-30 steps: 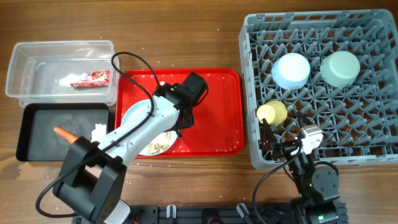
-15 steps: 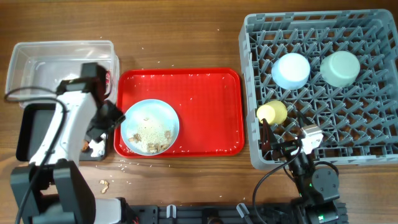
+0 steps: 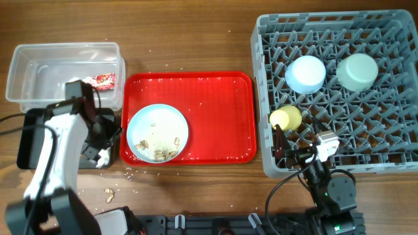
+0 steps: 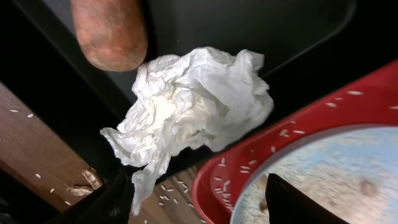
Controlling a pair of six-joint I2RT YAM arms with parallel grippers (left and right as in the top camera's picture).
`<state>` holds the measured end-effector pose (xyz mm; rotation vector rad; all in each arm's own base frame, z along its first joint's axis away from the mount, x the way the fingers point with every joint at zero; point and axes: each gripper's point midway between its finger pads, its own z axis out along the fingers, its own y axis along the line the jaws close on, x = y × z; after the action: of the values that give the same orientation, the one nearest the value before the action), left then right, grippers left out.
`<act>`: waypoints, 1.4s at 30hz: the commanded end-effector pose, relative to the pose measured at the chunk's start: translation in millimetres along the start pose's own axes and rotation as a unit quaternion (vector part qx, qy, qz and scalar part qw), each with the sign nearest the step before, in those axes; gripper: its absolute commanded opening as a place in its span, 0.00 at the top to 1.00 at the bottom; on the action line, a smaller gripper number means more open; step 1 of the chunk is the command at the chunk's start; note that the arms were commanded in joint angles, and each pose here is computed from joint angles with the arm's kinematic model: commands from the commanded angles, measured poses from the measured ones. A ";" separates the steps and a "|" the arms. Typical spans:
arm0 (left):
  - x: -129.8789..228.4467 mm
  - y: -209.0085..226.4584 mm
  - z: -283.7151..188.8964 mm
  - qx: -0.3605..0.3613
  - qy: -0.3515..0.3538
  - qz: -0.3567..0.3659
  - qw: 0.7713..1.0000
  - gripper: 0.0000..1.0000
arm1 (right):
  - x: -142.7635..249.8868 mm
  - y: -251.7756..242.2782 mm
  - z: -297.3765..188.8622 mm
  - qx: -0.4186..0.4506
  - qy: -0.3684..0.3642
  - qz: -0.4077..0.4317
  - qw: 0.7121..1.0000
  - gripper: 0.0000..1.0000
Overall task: Sort waste into correct bins and load items into the dishwasher rack
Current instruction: 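Pick the tissue off the black tray and drop it in the clear bin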
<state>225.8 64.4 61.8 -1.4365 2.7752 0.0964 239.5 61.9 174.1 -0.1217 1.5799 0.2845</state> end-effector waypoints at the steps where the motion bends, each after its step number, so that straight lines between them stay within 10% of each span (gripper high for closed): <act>1: -14.7 8.3 -28.8 0.031 -0.049 -0.025 0.998 0.26 | -2.1 1.5 -0.5 -0.005 -0.006 0.005 1.000 0.00; 11: -11.4 10.0 46.0 0.012 -0.030 -0.023 0.999 0.16 | -2.1 1.5 -0.5 -0.005 -0.006 0.005 1.000 0.00; 21: -11.3 -3.2 53.2 0.037 -0.015 -0.022 0.999 0.96 | -2.1 1.5 -0.5 -0.005 -0.006 0.005 1.000 0.00; 33: -57.8 -27.9 -103.2 0.137 -0.139 -0.014 0.981 0.96 | -2.1 1.5 -0.5 -0.005 -0.006 0.005 1.000 0.00; 40: -142.4 -53.9 -112.9 0.145 -0.288 -0.048 0.945 0.94 | -2.1 1.5 -0.5 -0.005 -0.006 0.005 1.000 0.00; 41: -148.7 -63.8 -104.1 0.151 -0.285 -0.044 0.946 0.74 | -2.1 1.5 -0.5 -0.005 -0.006 0.005 1.000 0.00; 42: -152.9 -69.8 -98.0 0.153 -0.283 -0.042 0.946 0.32 | -2.1 1.6 -0.5 -0.005 -0.006 0.004 1.000 0.00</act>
<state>355.7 130.7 187.6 -1.1988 2.1314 -0.0071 239.5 61.9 174.2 -0.1217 1.5795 0.2845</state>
